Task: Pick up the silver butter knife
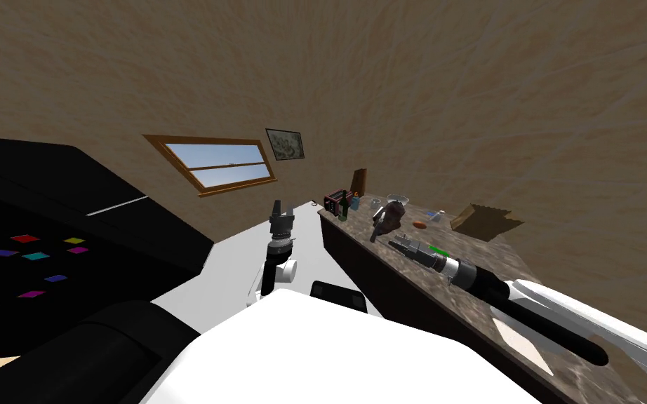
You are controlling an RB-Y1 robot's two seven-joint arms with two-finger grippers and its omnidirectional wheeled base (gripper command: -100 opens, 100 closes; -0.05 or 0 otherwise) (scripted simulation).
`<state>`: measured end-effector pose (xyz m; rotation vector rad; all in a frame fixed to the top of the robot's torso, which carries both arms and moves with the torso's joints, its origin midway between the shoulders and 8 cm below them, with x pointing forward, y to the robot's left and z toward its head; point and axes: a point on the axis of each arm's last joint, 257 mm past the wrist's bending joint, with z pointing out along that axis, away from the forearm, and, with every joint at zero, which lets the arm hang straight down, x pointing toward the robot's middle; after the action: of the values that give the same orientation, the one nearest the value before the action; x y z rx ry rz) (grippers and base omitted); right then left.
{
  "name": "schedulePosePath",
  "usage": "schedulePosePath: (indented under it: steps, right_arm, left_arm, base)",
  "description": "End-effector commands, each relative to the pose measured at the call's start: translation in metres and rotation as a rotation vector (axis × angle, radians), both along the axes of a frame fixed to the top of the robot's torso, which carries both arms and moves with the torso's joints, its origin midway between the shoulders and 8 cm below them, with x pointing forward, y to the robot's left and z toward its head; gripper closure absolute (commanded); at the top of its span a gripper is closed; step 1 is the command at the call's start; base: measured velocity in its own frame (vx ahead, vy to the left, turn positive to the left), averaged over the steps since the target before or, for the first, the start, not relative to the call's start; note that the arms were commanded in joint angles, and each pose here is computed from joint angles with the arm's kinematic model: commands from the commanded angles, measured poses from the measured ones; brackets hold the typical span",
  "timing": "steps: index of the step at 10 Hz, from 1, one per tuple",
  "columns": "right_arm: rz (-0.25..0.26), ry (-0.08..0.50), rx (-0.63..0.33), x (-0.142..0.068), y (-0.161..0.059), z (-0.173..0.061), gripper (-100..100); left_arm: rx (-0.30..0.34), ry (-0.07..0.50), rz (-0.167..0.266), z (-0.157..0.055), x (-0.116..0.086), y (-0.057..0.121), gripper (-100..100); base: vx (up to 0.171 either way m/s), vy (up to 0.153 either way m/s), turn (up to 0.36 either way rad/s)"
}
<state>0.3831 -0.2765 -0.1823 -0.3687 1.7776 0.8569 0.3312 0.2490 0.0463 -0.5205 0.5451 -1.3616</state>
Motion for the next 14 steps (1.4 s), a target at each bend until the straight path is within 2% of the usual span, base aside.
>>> schedulePosePath:
  steps: [1, 2, 3, 4, 5, 7, 8, 10, 11, 13, 14]
  right_arm:
    - [0.009, 0.040, -0.080, -0.004, -0.017, -0.022, -100]
    - [0.020, 0.072, -0.131, -0.011, -0.028, -0.039, -100]
    - [0.013, 0.080, -0.158, -0.010, -0.038, -0.041, -100]
    - [0.014, 0.118, -0.214, -0.017, -0.055, -0.060, -100]
    - [0.018, 0.119, -0.229, -0.017, -0.058, -0.059, -100]
    - [0.023, 0.198, -0.354, -0.036, -0.098, -0.092, -100]
    - [0.026, 0.199, -0.370, -0.036, -0.102, -0.090, -100]
    - [0.033, 0.279, -0.495, -0.060, -0.147, -0.115, -100]
    - [0.035, 0.279, -0.502, -0.060, -0.149, -0.114, -100]
    - [0.050, 0.353, -0.617, -0.085, -0.191, -0.130, -100]
    - [0.043, 0.356, -0.621, -0.085, -0.195, -0.130, -100]
  left_arm:
    - [0.000, 0.000, 0.000, 0.000, 0.000, 0.000, 0]
    - [0.000, 0.000, 0.000, 0.000, 0.000, 0.000, 0]
    - [0.000, 0.000, 0.000, 0.000, 0.000, 0.000, 0]
    - [0.000, 0.000, 0.000, 0.000, 0.000, 0.000, 0]
    - [0.000, 0.000, 0.000, 0.000, 0.000, 0.000, 0]
    - [0.000, 0.000, 0.000, 0.000, 0.000, 0.000, 0]
    - [0.000, 0.000, 0.000, 0.000, 0.000, 0.000, 0]
    - [0.000, 0.000, 0.000, 0.000, 0.000, 0.000, 0]
    - [0.000, 0.000, 0.000, 0.000, 0.000, 0.000, 0]
    - [0.000, 0.000, 0.000, 0.000, 0.000, 0.000, 0]
    - [0.000, 0.000, 0.000, 0.000, 0.000, 0.000, 0]
  base:
    - [0.007, 0.013, 0.162]
    - [0.011, 0.020, 0.254]
    - [0.010, 0.012, 0.115]
    - [0.010, 0.021, 0.180]
    - [0.009, 0.017, 0.087]
    - [0.013, 0.034, 0.201]
    - [0.013, 0.026, 0.090]
    - [0.013, 0.041, 0.177]
    - [0.012, 0.034, 0.086]
    - [0.019, 0.043, 0.192]
    - [0.020, 0.026, 0.068]
